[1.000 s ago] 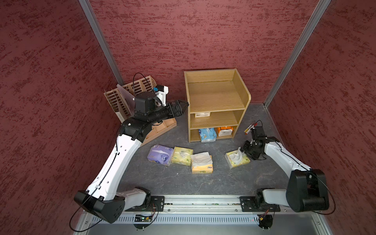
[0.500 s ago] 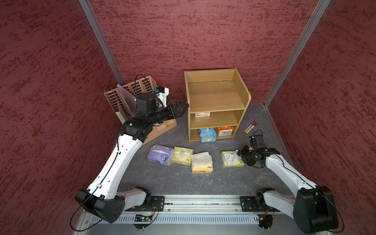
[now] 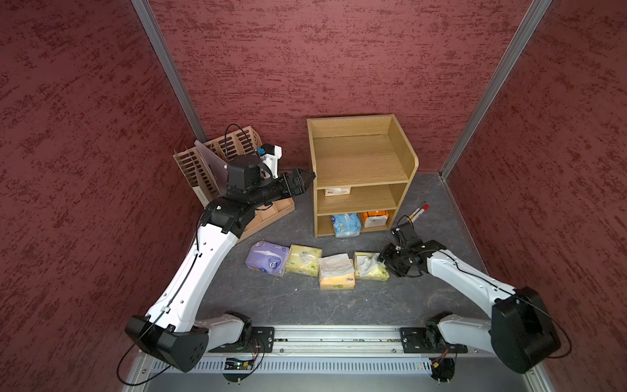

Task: Remove the tissue boxes from the shelf
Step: Move the box of tissues to the center of the board.

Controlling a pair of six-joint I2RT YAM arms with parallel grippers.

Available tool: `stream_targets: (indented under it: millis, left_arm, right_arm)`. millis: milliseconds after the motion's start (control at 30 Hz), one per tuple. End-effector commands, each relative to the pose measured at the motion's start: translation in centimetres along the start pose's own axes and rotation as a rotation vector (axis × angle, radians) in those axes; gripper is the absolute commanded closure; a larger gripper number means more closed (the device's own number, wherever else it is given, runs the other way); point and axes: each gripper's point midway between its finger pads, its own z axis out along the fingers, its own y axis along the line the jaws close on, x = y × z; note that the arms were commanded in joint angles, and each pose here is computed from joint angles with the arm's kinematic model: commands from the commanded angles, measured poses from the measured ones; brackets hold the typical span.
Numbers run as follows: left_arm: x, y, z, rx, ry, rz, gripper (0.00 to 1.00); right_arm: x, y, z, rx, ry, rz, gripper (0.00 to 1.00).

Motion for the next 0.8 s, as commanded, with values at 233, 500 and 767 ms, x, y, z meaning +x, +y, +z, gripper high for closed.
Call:
stream_targets:
  millis: [233, 500, 767]
  left_arm:
    - [-0.3, -0.3, -0.4, 0.004, -0.021, 0.017, 0.00]
    - [-2.1, -0.4, 0.7, 0.031, -0.023, 0.018, 0.00]
    - [-4.4, -0.9, 1.8, 0.073, -0.045, 0.029, 0.00]
  right_arm:
    - [-1.5, 0.9, -5.0, 0.013, -0.144, -0.092, 0.44]
    - [-3.7, 6.5, -12.4, -0.305, -0.354, -0.097, 0.42]
    - [-6.0, 16.4, -16.2, -0.680, -0.444, -0.146, 0.43]
